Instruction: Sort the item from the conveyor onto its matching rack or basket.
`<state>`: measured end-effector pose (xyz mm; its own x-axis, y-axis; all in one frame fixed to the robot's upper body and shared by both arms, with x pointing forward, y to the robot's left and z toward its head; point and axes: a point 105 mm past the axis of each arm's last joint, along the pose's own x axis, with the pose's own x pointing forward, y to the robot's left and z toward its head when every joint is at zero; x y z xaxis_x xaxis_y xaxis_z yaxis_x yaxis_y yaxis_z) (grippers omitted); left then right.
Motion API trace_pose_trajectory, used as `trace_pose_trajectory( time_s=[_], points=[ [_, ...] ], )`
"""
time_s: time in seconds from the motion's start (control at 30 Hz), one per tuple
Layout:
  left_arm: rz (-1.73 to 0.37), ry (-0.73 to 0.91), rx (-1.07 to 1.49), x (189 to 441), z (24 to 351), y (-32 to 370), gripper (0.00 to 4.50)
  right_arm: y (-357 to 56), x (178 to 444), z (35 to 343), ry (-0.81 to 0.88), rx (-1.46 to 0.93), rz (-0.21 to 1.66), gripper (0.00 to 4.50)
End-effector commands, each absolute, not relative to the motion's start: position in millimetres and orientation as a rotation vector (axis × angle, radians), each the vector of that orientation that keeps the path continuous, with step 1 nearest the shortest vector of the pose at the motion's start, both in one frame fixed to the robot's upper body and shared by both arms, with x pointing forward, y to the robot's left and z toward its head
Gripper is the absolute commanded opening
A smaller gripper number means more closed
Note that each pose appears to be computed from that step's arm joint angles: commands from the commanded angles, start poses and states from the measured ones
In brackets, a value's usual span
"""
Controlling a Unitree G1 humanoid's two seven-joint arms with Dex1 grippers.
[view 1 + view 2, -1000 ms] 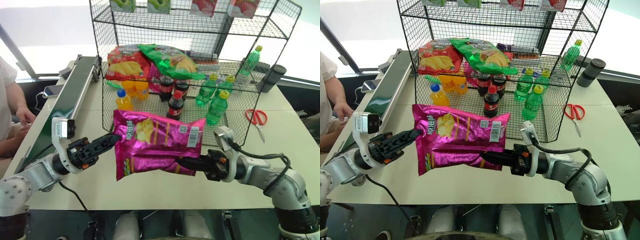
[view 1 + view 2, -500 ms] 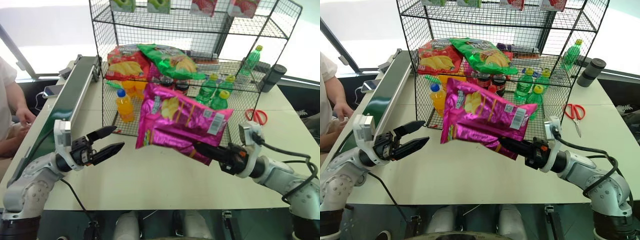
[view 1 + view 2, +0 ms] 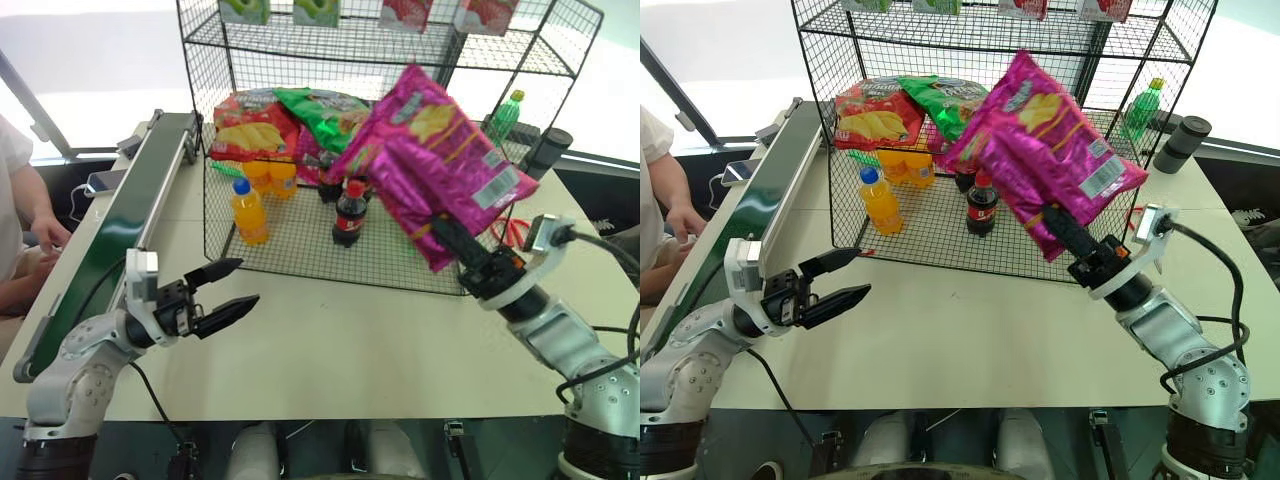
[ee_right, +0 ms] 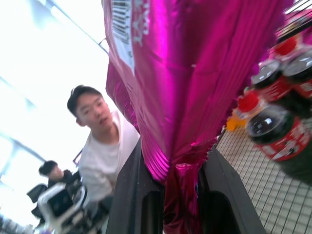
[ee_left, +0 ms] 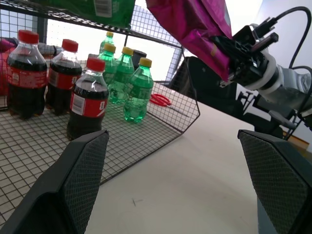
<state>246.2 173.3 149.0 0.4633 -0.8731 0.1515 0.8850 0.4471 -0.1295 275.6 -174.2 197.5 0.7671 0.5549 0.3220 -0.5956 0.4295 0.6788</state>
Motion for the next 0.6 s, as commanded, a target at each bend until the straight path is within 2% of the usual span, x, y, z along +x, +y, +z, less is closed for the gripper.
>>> trace_pose_trajectory(
  time_s=[0.03, 0.37, 0.6],
  points=[
    [-1.079, -0.109, -0.165, 249.1, 155.7, 173.6, 4.5, -178.9, 278.0, 214.5, -0.125, 0.949, 0.687, 0.11],
    [-1.066, -0.139, -0.138, 251.4, 158.0, 171.2, 4.5, -181.3, 293.5, 229.7, -0.163, 1.141, 0.588, 0.11],
    [-1.069, -0.14, -0.133, 250.9, 157.5, 170.6, 4.5, -176.6, 296.4, 225.7, -0.149, 1.202, 0.537, 0.11]
  ],
)
